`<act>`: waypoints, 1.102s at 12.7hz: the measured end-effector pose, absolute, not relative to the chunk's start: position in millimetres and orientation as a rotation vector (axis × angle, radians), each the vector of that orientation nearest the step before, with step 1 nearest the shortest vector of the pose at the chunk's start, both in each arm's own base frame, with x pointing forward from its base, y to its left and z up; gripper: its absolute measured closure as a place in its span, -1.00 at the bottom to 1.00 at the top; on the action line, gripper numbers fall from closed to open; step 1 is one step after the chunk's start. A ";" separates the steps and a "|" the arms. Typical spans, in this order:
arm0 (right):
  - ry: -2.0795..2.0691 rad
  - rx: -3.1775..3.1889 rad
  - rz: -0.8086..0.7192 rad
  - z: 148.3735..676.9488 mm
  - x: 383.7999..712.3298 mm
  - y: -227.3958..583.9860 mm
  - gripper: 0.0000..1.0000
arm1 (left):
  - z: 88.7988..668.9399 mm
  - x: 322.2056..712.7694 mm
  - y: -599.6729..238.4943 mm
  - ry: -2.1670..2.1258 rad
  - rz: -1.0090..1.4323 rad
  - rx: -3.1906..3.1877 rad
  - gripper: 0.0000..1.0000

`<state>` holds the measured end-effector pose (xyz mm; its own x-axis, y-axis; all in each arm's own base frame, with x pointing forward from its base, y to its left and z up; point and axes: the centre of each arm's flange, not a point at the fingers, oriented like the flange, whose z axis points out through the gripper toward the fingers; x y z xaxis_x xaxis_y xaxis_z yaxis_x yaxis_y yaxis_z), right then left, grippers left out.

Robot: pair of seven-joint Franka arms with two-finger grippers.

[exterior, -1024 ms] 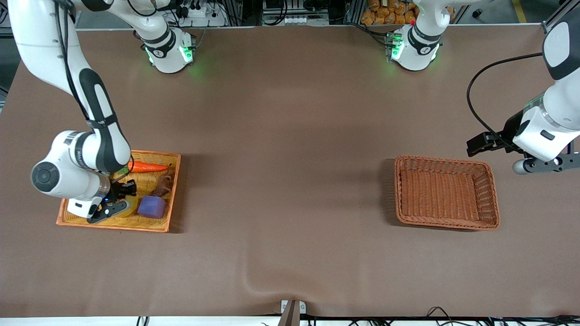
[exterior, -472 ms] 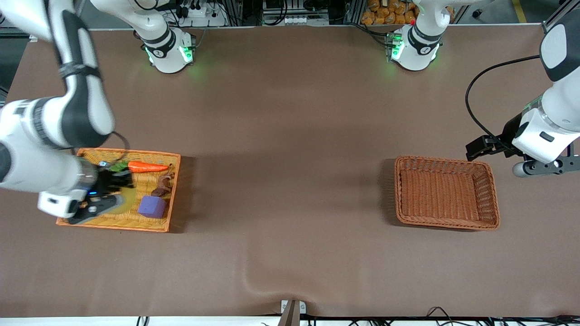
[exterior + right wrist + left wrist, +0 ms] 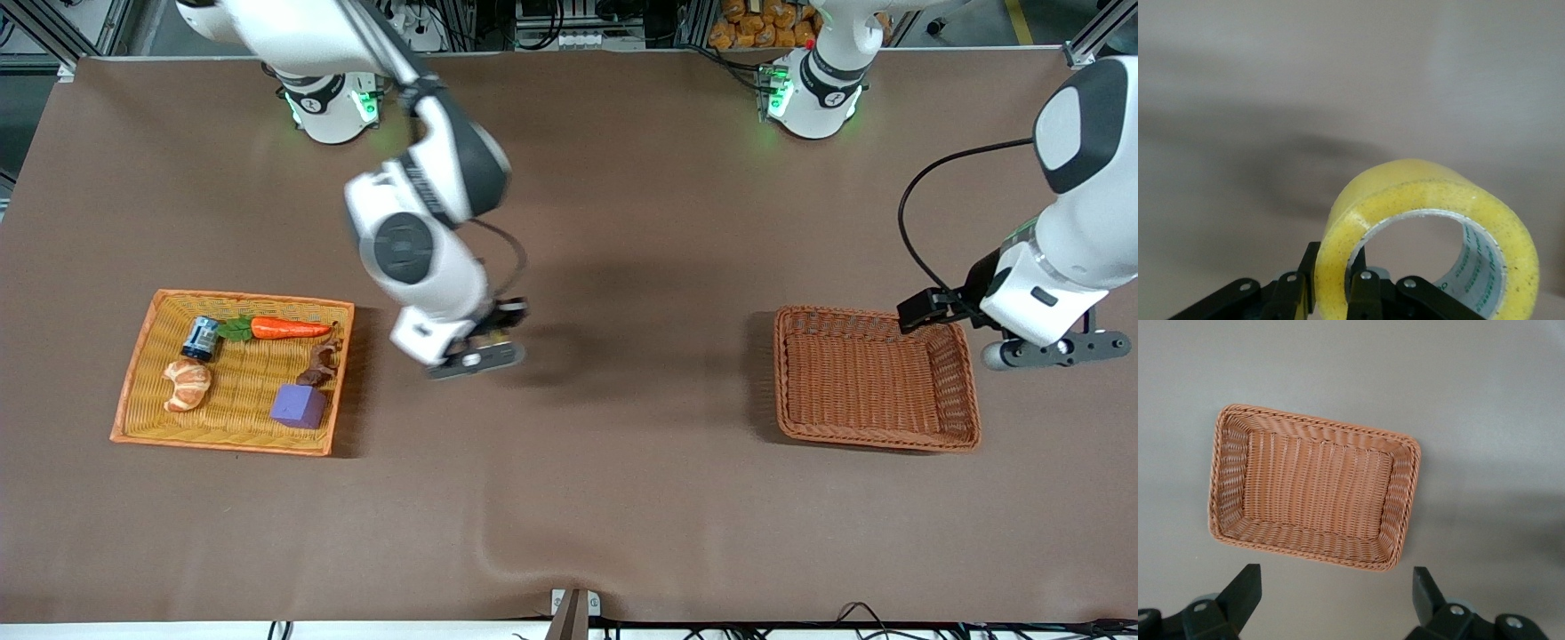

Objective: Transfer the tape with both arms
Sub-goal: 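Lift the tape with the right gripper while the left gripper approaches, then set the tape on the table with the right gripper and withdraw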

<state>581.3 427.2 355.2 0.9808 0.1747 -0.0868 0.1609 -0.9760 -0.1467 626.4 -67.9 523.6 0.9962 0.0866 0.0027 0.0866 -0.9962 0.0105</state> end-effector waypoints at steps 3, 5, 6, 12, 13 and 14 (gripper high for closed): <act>-0.156 -2.933 0.083 302.8 571.1 489.0 0.56 | 499.0 638.1 -73.0 0.124 -0.003 3.122 -1.00; -0.146 -2.905 0.000 268.6 556.4 534.5 0.56 | 479.6 645.7 -83.3 0.101 -0.008 3.118 -1.00; -0.125 -2.884 -0.043 253.6 548.6 554.6 0.56 | 471.0 648.1 -86.7 0.093 -0.019 3.117 -1.00; 0.040 -2.841 0.052 261.9 573.1 546.3 -0.03 | 460.0 650.9 -91.8 0.082 -0.035 3.116 -1.00; 0.028 -2.857 0.122 294.3 593.2 515.8 -0.22 | 458.5 650.8 -96.5 0.070 -0.035 3.115 -1.00; 0.013 -2.868 0.168 331.5 610.4 481.8 -0.44 | 454.9 651.0 -104.0 0.053 -0.035 3.115 -1.00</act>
<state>610.4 481.8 331.5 0.9933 0.0067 -0.1157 -0.0242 -0.9642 -0.2642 651.0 -104.0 454.9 0.9992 0.0338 -0.0231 0.0344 -0.9991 0.0259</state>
